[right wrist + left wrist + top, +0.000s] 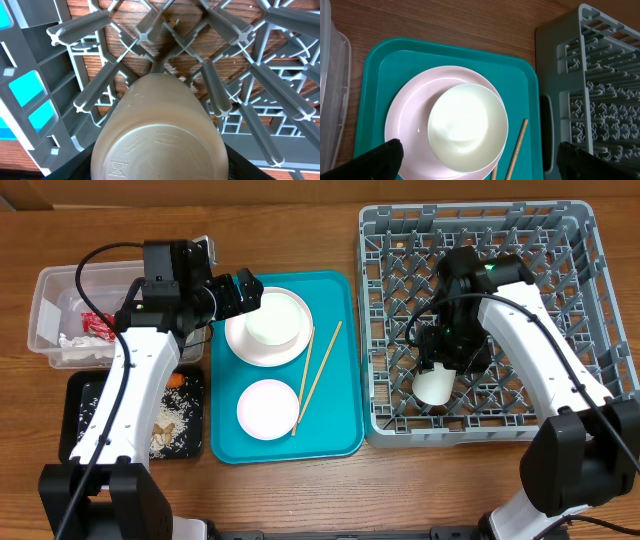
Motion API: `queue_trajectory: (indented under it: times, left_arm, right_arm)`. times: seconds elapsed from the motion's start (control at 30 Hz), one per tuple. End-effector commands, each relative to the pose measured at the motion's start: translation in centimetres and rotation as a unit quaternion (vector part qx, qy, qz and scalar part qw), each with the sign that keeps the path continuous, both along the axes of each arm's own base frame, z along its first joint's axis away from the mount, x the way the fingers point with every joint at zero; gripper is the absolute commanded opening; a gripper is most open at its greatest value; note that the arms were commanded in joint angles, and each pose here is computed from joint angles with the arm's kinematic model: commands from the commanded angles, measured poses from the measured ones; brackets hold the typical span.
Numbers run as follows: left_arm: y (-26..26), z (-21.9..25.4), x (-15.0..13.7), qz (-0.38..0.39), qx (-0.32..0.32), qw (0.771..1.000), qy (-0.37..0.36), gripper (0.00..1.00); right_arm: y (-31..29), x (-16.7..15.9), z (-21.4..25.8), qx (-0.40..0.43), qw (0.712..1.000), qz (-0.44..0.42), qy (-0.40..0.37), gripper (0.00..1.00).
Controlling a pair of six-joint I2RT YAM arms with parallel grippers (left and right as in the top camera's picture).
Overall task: Sort waste into correct bins and load items into the dishwasher
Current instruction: 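Hold the cup down in the rack slot with the right gripper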
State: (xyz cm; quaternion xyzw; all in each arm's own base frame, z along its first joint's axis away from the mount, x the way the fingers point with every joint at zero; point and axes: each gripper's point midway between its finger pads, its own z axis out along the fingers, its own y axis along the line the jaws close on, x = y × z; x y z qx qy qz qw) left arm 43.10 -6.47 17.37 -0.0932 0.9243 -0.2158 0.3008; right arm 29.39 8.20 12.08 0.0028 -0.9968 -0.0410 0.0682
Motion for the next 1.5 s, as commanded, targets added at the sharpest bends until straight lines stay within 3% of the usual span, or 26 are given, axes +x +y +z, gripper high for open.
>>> queue_trajectory:
  times: [0.0, 0.9, 1.4, 1.47]
  left_arm:
    - [0.1, 1.1, 0.5, 0.004, 0.003, 1.000, -0.014, 1.00]
    - [0.1, 1.1, 0.5, 0.004, 0.003, 1.000, -0.014, 1.00]
    - [0.1, 1.1, 0.5, 0.004, 0.003, 1.000, -0.014, 1.00]
    - [0.1, 1.1, 0.5, 0.004, 0.003, 1.000, -0.014, 1.00]
  right_arm:
    - [0.0, 0.1, 0.6, -0.001, 1.000, 0.005, -0.013, 0.13]
    - [0.3, 1.6, 3.4, 0.016, 0.995, 0.005, -0.097, 0.13]
    - [0.0, 0.2, 0.9, 0.010, 0.998, 0.005, -0.066, 0.19]
    - [0.0, 0.5, 0.9, 0.011, 0.997, 0.005, -0.072, 0.23]
